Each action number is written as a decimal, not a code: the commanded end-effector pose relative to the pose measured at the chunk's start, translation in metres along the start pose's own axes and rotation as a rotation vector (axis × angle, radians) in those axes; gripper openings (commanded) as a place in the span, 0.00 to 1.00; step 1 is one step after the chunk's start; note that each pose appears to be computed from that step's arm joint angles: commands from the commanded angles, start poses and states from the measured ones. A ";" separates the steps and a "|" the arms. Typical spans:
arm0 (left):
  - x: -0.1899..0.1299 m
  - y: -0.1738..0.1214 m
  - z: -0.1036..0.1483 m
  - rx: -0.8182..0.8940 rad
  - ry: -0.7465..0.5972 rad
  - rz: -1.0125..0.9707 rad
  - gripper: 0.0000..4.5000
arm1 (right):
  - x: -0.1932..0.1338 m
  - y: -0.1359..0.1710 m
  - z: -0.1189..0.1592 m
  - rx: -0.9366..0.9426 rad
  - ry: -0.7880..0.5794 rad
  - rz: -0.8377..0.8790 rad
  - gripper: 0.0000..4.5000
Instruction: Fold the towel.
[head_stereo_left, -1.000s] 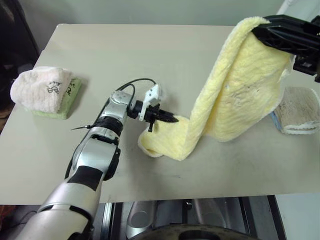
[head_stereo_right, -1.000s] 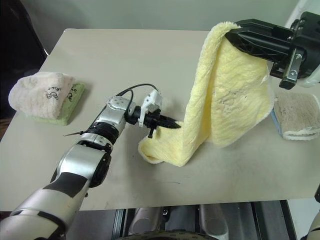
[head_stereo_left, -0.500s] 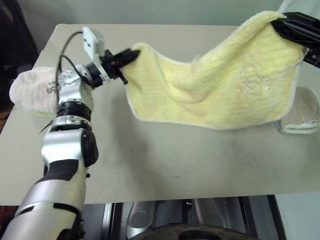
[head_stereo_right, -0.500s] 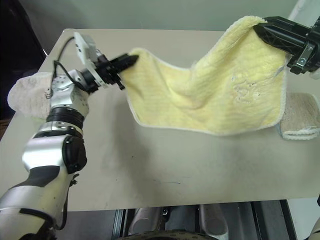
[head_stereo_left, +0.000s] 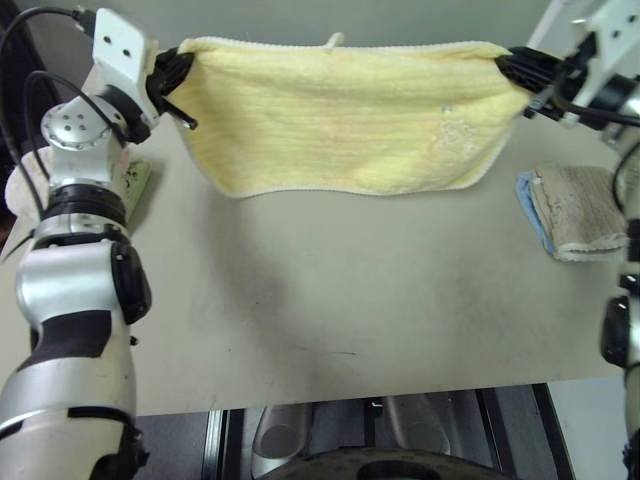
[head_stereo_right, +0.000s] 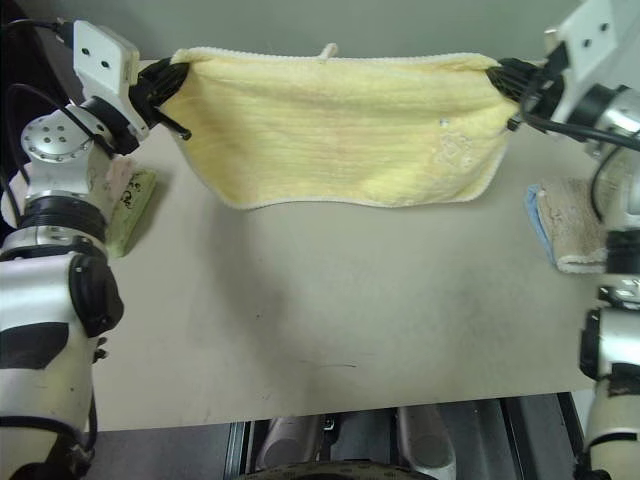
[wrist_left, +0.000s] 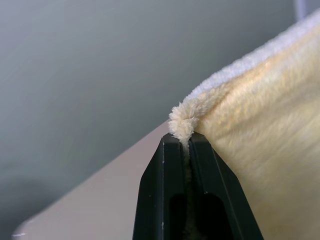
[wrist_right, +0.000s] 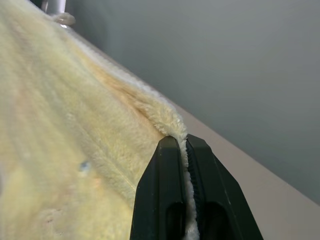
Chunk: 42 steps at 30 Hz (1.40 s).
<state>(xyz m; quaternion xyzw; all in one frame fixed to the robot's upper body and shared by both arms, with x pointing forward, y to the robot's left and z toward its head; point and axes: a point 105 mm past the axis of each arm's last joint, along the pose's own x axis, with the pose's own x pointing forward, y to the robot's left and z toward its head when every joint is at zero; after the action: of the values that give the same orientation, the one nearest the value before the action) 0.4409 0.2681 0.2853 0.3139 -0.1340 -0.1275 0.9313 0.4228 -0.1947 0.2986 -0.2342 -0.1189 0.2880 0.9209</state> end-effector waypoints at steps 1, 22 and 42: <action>-0.013 0.029 0.008 0.173 0.014 0.080 0.01 | 0.002 -0.021 0.008 -0.062 -0.058 -0.117 0.00; -0.085 0.001 -0.017 0.019 -0.108 -0.372 0.01 | -0.067 0.064 0.016 0.264 -0.286 0.164 0.00; -0.181 -0.057 -0.035 -0.366 0.298 -0.982 0.01 | -0.147 0.148 -0.045 0.428 0.061 0.267 0.00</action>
<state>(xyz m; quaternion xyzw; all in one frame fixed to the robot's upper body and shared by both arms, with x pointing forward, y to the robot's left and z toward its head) 0.2810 0.3048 0.1829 0.1831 0.1893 -0.5012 0.8243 0.2524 -0.1922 0.1597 -0.0448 0.0315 0.4172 0.9072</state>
